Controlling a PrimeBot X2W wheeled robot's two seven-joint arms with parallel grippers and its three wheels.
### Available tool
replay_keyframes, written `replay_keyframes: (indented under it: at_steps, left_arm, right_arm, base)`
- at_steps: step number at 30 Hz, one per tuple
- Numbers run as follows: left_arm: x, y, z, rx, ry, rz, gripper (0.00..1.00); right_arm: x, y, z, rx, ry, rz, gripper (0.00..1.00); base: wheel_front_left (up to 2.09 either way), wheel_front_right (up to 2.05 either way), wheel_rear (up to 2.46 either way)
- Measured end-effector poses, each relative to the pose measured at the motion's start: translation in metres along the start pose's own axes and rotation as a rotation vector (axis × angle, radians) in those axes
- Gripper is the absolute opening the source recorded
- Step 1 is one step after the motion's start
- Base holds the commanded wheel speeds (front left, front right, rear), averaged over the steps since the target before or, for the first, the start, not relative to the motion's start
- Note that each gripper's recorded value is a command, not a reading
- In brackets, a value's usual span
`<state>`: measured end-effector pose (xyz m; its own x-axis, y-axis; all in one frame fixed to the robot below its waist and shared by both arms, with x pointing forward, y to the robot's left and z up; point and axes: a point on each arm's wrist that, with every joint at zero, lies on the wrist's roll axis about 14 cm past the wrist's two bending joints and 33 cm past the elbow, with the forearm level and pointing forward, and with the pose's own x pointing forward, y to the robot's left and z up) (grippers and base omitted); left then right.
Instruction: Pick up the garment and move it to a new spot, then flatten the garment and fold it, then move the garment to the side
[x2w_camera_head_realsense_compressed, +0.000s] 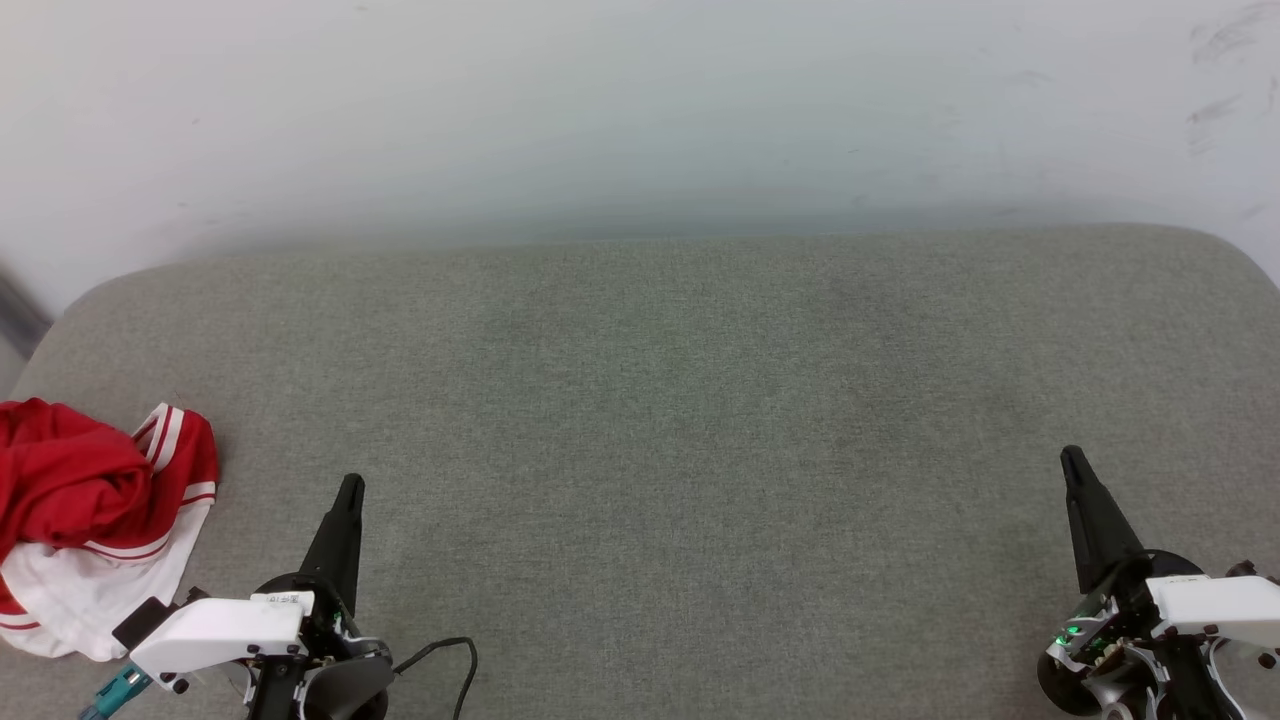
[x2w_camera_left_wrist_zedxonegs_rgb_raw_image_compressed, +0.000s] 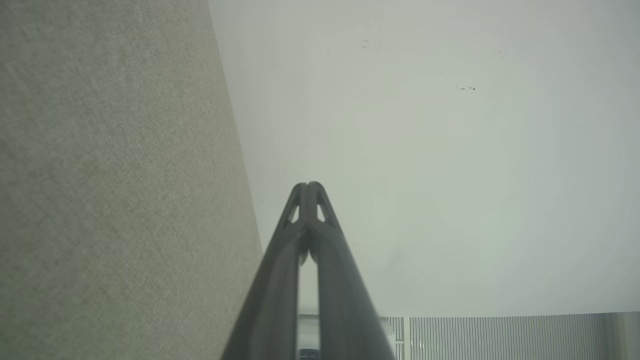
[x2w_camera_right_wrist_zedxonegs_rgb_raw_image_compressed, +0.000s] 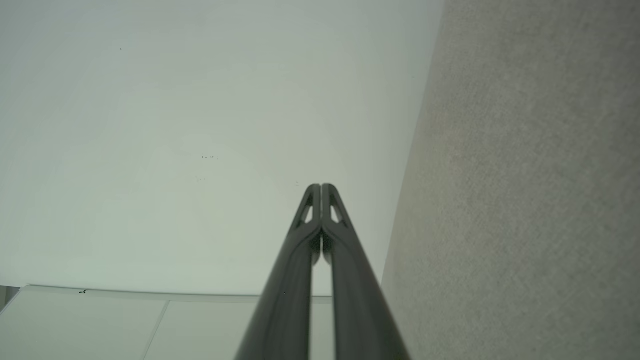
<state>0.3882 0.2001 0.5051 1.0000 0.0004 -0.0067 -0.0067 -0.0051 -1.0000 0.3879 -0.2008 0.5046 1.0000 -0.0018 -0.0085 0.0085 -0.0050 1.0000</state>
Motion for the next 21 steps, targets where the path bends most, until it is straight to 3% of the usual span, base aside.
replay_keyframes:
  at_steps: [21]
  left_arm:
    - [0.0,0.0,0.0001,0.0,0.0,0.0,0.0]
  right_arm:
    - [0.0,0.0,-0.0001,0.0,0.0,0.0,0.0]
  base:
    - [0.0,0.0,0.0]
